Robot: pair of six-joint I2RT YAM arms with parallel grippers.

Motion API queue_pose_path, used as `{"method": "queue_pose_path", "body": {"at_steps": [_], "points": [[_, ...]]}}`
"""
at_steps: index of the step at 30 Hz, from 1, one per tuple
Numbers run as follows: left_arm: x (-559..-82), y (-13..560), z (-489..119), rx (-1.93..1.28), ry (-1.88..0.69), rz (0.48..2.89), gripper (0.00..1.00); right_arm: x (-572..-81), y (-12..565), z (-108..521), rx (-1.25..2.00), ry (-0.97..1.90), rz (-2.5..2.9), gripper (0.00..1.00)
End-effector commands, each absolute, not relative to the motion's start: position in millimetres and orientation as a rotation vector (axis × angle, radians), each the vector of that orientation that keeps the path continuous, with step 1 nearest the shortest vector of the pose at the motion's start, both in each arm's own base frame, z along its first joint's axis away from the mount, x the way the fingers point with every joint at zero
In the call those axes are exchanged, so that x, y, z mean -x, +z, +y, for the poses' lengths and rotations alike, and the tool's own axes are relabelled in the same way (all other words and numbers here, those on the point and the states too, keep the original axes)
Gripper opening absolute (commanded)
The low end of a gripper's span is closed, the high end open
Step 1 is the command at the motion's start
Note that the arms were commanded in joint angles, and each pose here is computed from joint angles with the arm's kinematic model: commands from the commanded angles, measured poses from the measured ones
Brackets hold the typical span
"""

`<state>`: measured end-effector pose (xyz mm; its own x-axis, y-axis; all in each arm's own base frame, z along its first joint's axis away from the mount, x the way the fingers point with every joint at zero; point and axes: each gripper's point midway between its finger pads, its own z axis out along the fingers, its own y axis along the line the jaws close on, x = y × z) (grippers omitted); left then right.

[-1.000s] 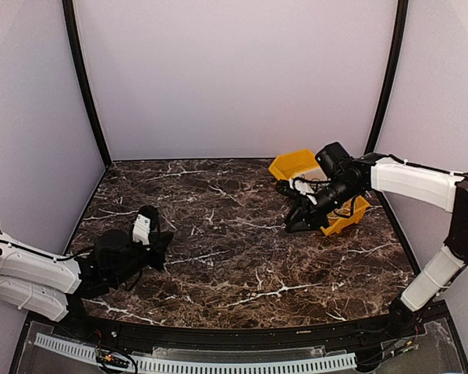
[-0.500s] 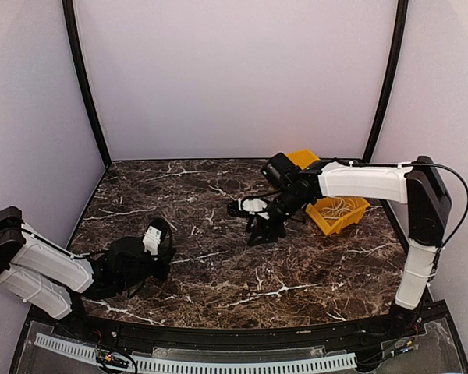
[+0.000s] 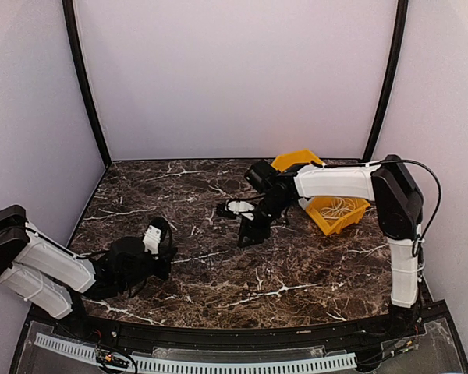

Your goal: Untangle the cables

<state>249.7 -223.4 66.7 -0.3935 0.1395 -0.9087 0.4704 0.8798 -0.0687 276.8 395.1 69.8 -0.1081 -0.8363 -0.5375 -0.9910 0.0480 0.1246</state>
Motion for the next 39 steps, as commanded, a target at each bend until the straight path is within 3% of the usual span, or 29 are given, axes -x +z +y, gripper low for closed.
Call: {"method": "queue_pose_path", "body": {"at_steps": [1, 7, 11, 12, 18, 30, 39], "points": [[-252.5, 72.0, -227.5, -0.425, -0.415, 1.945, 0.0, -277.9, 48.6, 389.5, 1.825, 0.653, 2.146, 0.48], [-251.3, 69.5, -224.3, -0.425, -0.405, 1.951, 0.0, -273.9, 44.4, 389.1, 1.817, 0.693, 2.226, 0.43], [-251.0, 69.4, -221.0, -0.411, -0.398, 1.955, 0.0, -275.8, 63.5, 389.3, 1.821, 0.699, 2.214, 0.04], [-250.5, 67.1, -220.0, -0.412, -0.391, 1.966, 0.0, -281.0, 74.5, 388.6, 1.808, 0.687, 2.199, 0.0], [-248.6, 49.8, -200.3, -0.326, -0.312, 2.061, 0.0, -332.1, 195.8, 373.8, 1.567, 0.728, 2.004, 0.0], [-239.9, 23.9, -145.5, 0.087, -0.184, 2.198, 0.0, -416.7, 400.8, 269.2, 1.107, 0.485, 1.63, 0.0], [-239.0, 24.8, -145.0, 0.094, -0.178, 2.212, 0.0, -436.1, 447.9, 248.5, 1.008, 0.356, 1.5, 0.0]]}}
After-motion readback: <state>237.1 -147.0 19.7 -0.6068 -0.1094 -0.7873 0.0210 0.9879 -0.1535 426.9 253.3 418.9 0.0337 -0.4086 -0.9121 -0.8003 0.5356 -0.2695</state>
